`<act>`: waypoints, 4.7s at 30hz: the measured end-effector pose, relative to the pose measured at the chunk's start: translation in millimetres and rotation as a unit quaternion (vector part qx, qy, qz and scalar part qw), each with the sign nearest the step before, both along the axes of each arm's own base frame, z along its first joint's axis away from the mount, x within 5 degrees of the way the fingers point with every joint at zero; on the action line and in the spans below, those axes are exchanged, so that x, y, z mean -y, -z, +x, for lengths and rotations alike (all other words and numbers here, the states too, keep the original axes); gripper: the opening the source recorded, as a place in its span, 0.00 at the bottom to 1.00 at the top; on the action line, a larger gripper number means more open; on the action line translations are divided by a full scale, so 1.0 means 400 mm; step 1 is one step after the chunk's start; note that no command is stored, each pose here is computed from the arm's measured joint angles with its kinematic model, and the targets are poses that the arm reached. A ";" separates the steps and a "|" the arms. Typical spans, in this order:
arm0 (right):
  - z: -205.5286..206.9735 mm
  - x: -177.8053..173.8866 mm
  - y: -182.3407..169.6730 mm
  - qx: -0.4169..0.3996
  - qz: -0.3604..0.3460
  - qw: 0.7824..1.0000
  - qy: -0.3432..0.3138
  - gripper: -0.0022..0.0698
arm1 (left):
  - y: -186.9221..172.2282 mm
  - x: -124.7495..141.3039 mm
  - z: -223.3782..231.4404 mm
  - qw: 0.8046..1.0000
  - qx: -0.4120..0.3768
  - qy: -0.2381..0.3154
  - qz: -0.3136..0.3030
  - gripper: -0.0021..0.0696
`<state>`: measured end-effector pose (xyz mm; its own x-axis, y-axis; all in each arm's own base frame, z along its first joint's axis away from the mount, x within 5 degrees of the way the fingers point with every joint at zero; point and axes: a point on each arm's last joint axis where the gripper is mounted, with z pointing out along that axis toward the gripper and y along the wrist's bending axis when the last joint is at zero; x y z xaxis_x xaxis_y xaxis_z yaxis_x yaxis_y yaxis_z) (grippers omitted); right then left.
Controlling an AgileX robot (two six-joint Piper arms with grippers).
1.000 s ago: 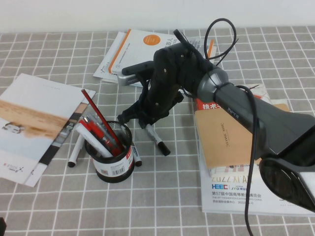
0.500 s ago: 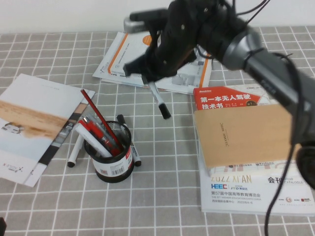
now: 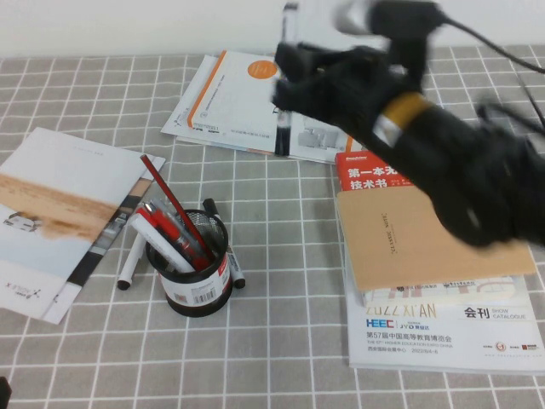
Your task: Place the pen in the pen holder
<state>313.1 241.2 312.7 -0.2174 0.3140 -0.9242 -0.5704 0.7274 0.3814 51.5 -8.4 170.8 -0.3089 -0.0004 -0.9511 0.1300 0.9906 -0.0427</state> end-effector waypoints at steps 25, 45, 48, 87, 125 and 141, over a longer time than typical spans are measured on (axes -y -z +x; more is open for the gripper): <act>-0.057 -0.217 0.211 0.122 -0.032 0.953 -0.277 0.16 | 0.000 0.000 0.000 1.000 0.000 0.000 0.000 0.02; -0.062 -0.212 0.180 0.156 0.040 0.946 -0.281 0.30 | 0.000 0.000 0.000 1.000 0.000 0.000 0.000 0.02; -0.091 -0.196 0.112 0.206 0.036 0.925 -0.317 0.10 | 0.000 0.000 0.000 1.000 0.000 0.000 0.000 0.02; -0.476 0.364 0.019 0.033 -0.290 0.956 -0.018 0.01 | 0.000 0.000 0.000 1.000 0.000 0.000 0.000 0.02; -0.650 0.589 0.349 -0.088 -0.191 0.942 0.260 0.01 | 0.000 0.000 0.000 1.000 0.000 0.000 0.000 0.03; -0.653 0.581 0.355 -0.093 -0.196 0.949 0.228 0.01 | 0.000 0.000 0.000 1.000 0.000 0.000 0.000 0.02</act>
<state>51.9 9.0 170.5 -0.3122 0.0548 -0.9484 -0.1116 0.9893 0.0939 51.5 -8.4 170.8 -0.3089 -0.0004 -0.9511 0.1300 0.9906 -0.0427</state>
